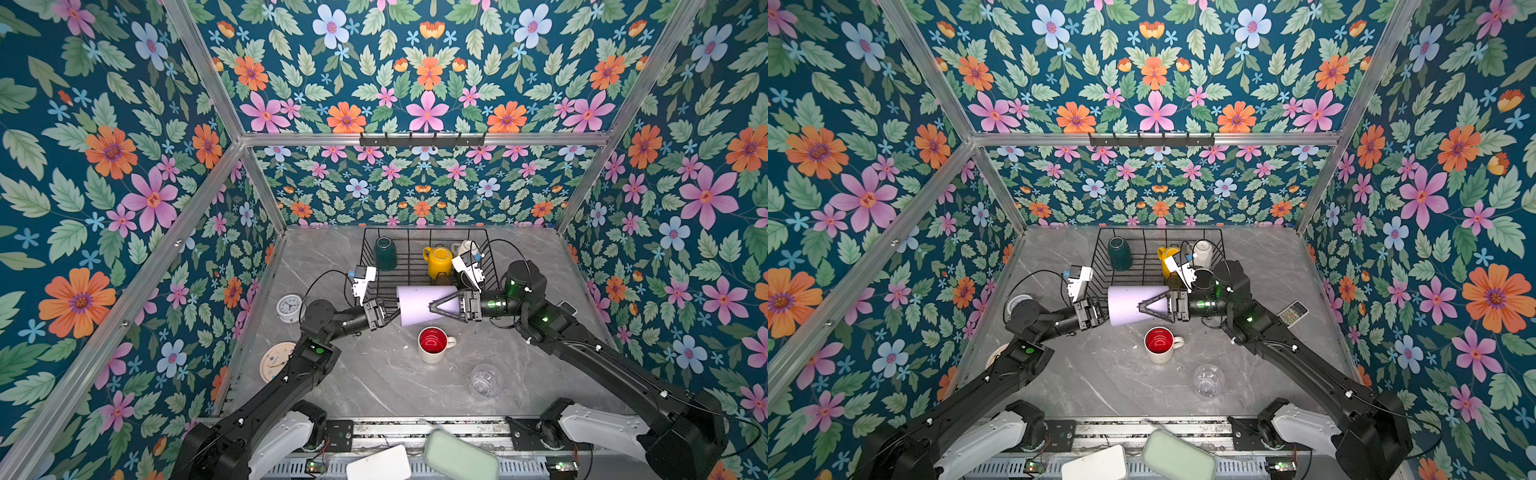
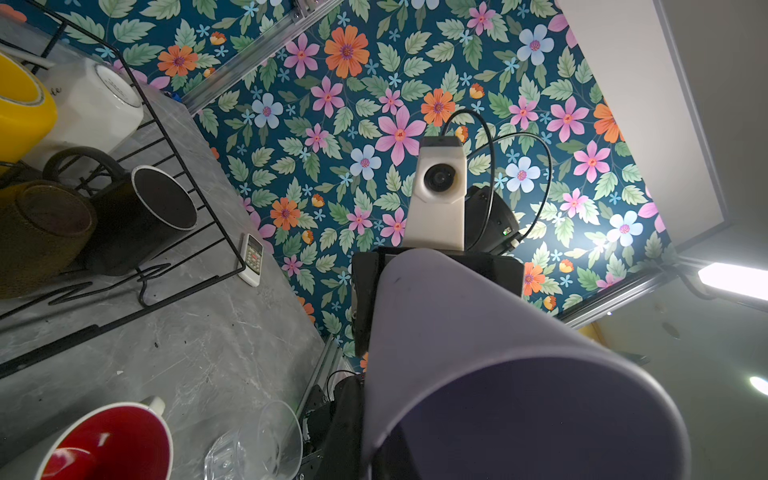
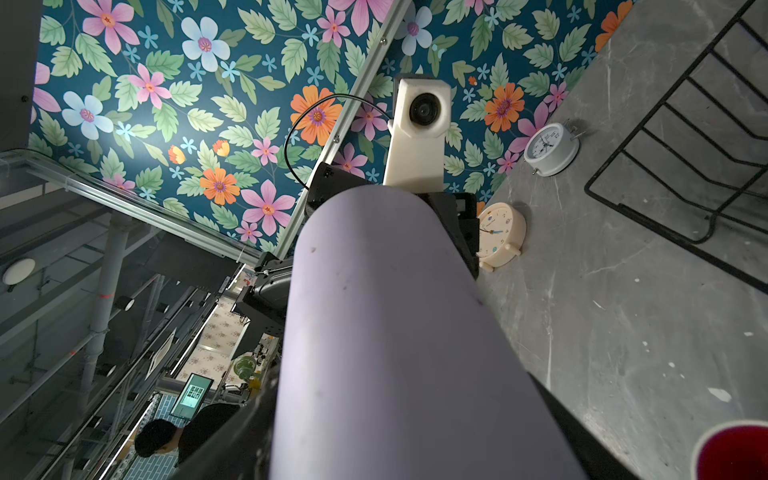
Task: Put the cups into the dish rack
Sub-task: 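Grasp the lavender cup base with the right gripper while left holds it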
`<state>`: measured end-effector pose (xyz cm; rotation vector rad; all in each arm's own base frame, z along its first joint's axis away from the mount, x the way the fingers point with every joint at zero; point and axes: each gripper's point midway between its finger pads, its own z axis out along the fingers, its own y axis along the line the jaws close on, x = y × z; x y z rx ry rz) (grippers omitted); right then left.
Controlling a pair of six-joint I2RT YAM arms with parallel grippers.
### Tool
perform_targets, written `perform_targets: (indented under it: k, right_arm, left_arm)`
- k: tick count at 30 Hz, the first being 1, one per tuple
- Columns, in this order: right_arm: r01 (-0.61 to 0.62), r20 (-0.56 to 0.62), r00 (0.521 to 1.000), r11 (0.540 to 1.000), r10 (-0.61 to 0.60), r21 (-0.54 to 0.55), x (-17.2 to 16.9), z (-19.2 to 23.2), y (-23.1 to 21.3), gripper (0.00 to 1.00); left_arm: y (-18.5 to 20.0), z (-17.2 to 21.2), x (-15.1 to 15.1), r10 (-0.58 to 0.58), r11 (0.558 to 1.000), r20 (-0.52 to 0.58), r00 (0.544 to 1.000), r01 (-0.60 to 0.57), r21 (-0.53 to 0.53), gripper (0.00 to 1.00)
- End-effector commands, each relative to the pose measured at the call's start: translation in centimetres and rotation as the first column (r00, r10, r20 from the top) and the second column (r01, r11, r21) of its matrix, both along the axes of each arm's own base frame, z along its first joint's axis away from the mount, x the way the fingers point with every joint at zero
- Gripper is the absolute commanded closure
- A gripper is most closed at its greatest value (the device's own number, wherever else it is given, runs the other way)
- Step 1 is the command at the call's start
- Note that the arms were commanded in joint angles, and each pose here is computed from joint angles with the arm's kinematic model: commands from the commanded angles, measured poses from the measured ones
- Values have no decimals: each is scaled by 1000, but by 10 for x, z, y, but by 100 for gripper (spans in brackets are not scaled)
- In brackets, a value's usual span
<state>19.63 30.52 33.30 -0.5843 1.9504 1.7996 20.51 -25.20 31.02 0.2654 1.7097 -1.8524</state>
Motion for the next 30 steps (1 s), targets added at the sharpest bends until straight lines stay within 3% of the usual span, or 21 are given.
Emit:
perform_targets:
  k: [1,8,11,15,19,25,30]
  right_arm:
    - [2,1,1000,1000,-2,8,1,2,1,22]
    - [6,-7,1000,1000,-6,-1,3,1,2,41]
    - [9,-11,1000,1000,-9,-8,6,-1,3,38]
    - [14,-10,1000,1000,-14,-8,8,0,5,22]
    - [15,-7,1000,1000,-15,-6,9,1,5,18]
    - [16,-14,1000,1000,-16,-14,9,-1,5,23]
    - [25,-24,999,999,-26,-30,12,-6,6,38]
  left_arm:
    - [0,13,-4,-12,1000,50,999,14,-28,100]
    - [-1,12,-2,-17,999,40,999,18,-27,100]
    - [-1,13,-3,-23,999,43,999,24,-26,100]
    - [-1,13,-5,-31,999,45,999,32,-25,100]
    - [-1,12,-7,-40,999,45,998,41,-22,100]
    - [-2,10,-10,-53,998,45,998,54,-16,100]
    - [-3,8,-11,-65,998,44,997,66,-8,100]
